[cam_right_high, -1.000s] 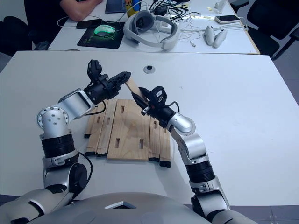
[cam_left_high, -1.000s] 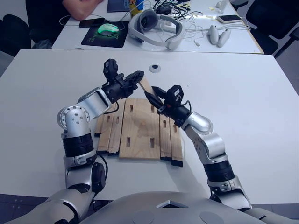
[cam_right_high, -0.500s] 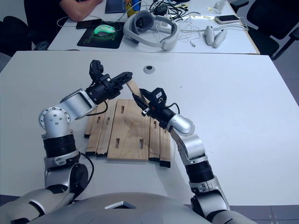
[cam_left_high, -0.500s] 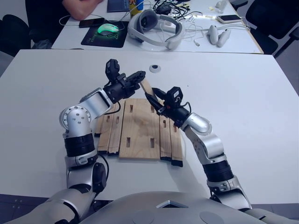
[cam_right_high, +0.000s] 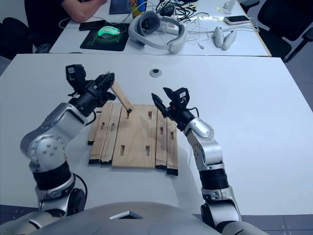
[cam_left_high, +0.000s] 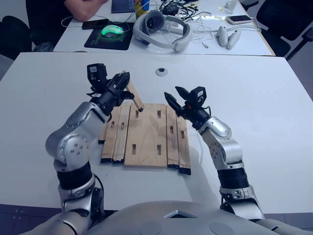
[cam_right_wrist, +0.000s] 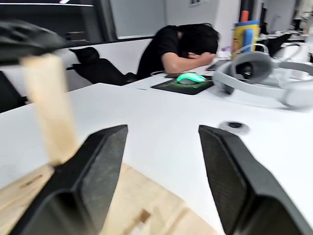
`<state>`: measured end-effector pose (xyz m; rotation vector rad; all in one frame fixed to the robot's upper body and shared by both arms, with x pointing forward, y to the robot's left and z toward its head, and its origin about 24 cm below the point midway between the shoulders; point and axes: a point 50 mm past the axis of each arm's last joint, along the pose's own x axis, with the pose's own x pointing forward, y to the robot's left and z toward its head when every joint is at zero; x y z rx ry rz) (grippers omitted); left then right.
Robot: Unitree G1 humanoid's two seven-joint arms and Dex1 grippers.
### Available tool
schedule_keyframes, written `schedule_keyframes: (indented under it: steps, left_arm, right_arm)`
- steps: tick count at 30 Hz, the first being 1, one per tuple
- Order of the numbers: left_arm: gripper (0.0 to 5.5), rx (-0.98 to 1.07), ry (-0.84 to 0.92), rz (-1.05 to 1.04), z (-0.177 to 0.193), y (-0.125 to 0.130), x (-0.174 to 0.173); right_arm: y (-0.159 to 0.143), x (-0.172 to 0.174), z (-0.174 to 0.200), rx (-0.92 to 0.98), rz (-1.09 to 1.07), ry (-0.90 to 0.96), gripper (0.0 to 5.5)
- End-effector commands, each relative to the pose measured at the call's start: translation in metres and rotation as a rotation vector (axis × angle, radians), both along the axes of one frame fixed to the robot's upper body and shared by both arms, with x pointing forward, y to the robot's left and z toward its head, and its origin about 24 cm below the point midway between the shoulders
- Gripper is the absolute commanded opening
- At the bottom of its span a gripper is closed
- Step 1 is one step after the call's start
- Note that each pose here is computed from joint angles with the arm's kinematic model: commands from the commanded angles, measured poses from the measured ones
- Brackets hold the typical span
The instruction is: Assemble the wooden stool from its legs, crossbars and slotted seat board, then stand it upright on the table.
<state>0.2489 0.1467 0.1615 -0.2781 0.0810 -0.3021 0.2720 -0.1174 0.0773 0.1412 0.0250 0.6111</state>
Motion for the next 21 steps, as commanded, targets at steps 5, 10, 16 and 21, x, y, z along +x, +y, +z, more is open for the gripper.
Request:
schedule_keyframes:
  steps: [5, 10, 16, 21]
  left_arm:
    - [0.44, 0.182, -0.024, 0.090, -0.035, 0.006, -0.037]
    - [0.44, 0.199, -0.078, 0.167, -0.046, 0.014, -0.038]
    - [0.44, 0.199, -0.085, 0.208, -0.051, 0.019, -0.038]
    - [0.44, 0.187, -0.065, 0.218, -0.055, 0.020, -0.039]
  right_arm:
    - [-0.011, 0.000, -0.024, -0.046, -0.107, 0.075, 2.69]
    - [-0.007, 0.001, -0.025, -0.049, -0.089, 0.079, 2.69]
    - [-0.004, 0.000, -0.027, -0.051, -0.079, 0.086, 2.69]
    - [-0.002, 0.002, -0.027, -0.055, -0.072, 0.088, 2.69]
